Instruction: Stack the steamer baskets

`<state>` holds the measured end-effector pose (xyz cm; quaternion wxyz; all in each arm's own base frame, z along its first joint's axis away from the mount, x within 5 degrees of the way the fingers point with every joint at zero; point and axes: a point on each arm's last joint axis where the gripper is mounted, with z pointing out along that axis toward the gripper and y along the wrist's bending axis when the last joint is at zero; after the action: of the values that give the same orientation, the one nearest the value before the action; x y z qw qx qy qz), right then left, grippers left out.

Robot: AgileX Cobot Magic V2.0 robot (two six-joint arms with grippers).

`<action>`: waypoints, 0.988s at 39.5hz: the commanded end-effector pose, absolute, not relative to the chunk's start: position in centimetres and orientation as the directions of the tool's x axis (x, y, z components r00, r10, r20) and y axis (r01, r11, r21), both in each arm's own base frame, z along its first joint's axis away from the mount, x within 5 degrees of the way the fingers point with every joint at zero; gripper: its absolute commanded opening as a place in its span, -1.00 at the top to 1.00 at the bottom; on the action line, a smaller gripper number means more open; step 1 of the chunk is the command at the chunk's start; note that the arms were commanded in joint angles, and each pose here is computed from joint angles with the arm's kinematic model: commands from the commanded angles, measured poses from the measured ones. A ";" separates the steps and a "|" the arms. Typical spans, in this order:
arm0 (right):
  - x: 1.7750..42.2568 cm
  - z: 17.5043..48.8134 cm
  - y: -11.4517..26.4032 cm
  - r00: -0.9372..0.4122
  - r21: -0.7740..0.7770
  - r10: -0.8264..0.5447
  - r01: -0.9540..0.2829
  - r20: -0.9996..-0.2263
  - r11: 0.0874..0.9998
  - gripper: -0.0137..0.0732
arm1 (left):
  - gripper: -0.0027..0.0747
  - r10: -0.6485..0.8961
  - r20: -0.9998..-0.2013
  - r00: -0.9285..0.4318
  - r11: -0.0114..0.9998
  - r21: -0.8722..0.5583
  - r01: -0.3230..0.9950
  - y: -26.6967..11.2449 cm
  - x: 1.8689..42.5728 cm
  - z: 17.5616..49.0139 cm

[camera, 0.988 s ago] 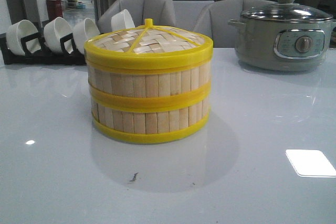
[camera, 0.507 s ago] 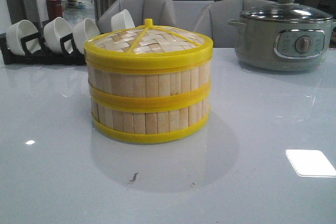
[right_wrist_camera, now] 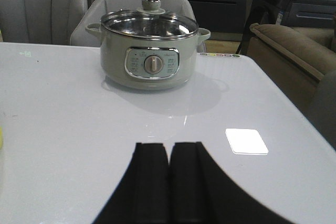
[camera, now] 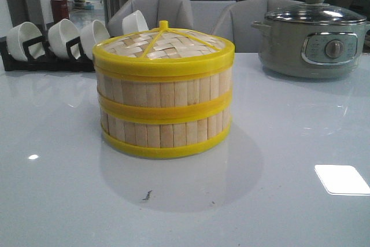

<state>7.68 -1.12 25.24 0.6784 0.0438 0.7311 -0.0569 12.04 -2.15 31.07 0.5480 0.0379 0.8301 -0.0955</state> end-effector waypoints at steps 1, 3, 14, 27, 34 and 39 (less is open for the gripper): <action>7.7 26.9 -1.1 0.028 -0.038 -0.043 0.147 -0.999 0.988 0.53 | 0.71 -0.062 -0.959 -0.278 0.981 -0.111 0.162 -2.0 12.4 32.9; 7.7 26.9 -1.1 0.028 -0.038 -0.043 0.147 -0.999 0.988 0.53 | 0.71 -0.063 -0.960 -0.274 0.981 -0.111 0.161 -2.0 12.4 32.9; 7.7 26.9 -1.1 0.028 -0.038 -0.043 0.147 -0.999 0.988 0.53 | 0.71 -0.088 -0.988 -0.125 0.986 -0.105 0.133 -1.6 11.5 32.8; 7.7 26.9 -1.1 0.028 -0.038 -0.043 0.147 -0.999 0.988 0.53 | 0.71 -0.114 -0.985 0.131 0.992 -0.104 0.075 -0.4 7.8 27.9; 7.7 26.9 -1.1 0.028 -0.038 -0.043 0.147 -0.999 0.988 0.53 | 0.71 -0.116 -0.980 0.162 0.992 -0.107 0.060 -0.2 6.7 24.2; 7.7 26.9 -1.1 0.028 -0.038 -0.043 0.147 -0.999 0.988 0.53 | 0.71 -0.116 -0.978 0.173 0.992 -0.108 0.058 -0.1 6.1 22.2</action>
<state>7.68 -1.12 25.24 0.6784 0.0438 0.7311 -0.0569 6.46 -0.34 21.26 0.7256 -0.0140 0.6854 -0.0598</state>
